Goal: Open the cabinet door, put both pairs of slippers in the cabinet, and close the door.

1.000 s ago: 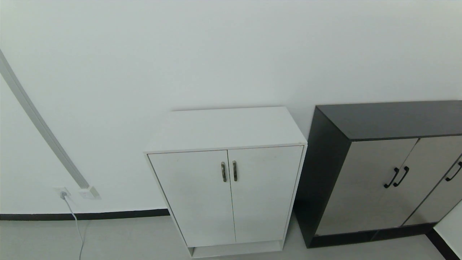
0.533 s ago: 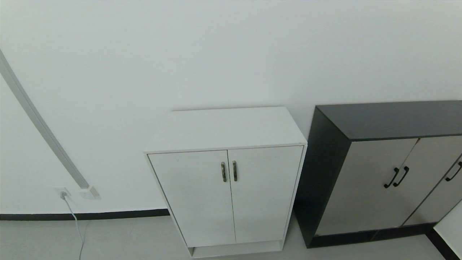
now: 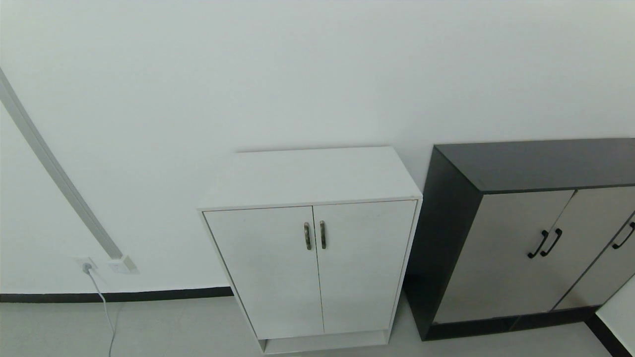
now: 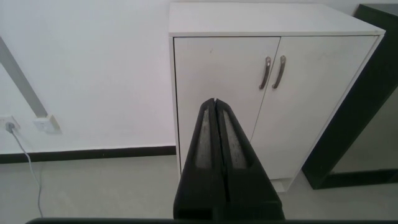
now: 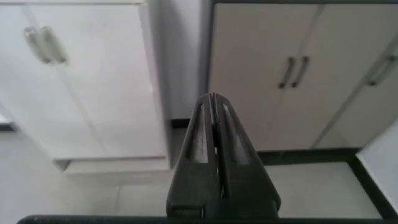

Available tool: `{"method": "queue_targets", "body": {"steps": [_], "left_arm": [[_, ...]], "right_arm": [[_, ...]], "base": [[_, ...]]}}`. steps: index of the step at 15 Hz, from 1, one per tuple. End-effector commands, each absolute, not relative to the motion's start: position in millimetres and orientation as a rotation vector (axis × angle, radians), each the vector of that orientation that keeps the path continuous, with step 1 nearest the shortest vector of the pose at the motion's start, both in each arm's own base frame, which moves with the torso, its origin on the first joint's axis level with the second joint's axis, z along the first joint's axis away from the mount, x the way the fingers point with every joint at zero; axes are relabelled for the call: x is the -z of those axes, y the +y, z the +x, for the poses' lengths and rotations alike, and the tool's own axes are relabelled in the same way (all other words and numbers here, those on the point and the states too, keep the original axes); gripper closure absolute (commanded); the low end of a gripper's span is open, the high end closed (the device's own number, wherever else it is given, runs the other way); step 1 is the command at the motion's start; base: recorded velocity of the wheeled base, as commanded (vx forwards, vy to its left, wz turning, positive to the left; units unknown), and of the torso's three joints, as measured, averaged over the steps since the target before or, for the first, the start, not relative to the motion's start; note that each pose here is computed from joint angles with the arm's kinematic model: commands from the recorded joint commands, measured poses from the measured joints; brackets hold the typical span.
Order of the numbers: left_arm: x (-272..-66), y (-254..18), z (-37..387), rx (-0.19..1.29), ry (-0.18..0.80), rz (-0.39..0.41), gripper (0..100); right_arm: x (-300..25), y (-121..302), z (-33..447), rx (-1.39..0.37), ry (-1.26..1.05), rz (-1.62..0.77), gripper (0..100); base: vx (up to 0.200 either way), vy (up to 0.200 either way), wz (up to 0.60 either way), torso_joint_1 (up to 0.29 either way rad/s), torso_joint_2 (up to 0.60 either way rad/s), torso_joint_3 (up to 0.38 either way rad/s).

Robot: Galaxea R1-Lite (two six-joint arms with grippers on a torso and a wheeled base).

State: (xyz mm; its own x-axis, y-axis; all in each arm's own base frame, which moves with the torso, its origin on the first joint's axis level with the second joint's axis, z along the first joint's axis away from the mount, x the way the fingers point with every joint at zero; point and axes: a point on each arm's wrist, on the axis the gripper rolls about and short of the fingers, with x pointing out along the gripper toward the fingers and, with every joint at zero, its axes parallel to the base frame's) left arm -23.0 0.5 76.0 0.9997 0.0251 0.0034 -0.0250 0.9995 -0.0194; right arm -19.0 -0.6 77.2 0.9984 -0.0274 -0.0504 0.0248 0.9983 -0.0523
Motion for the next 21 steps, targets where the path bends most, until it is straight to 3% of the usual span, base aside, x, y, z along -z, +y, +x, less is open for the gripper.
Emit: {"method": "queue_targets", "body": {"steps": [1,6,21], "left_arm": [[-75.9,0.4,-22.9,-0.026,-0.002,-0.02,100],[-76.1,0.4,-22.9,-0.025,-0.003,-0.014,100],[-76.1,0.4,-22.9,-0.023,-0.003,-0.014,100]], "right_arm": [[-75.2,-0.6,-22.7,0.029,0.005,-0.043,100],[-76.1,-1.3,-22.7,0.063,-0.007,0.077,100],[-76.1,-1.3,-22.7,0.063,-0.007,0.069,100]], "base": [[0.0,0.0,0.0,0.0,0.0,0.0],[0.0,0.0,0.0,0.0,0.0,0.0],[0.0,0.0,0.0,0.0,0.0,0.0]]}}
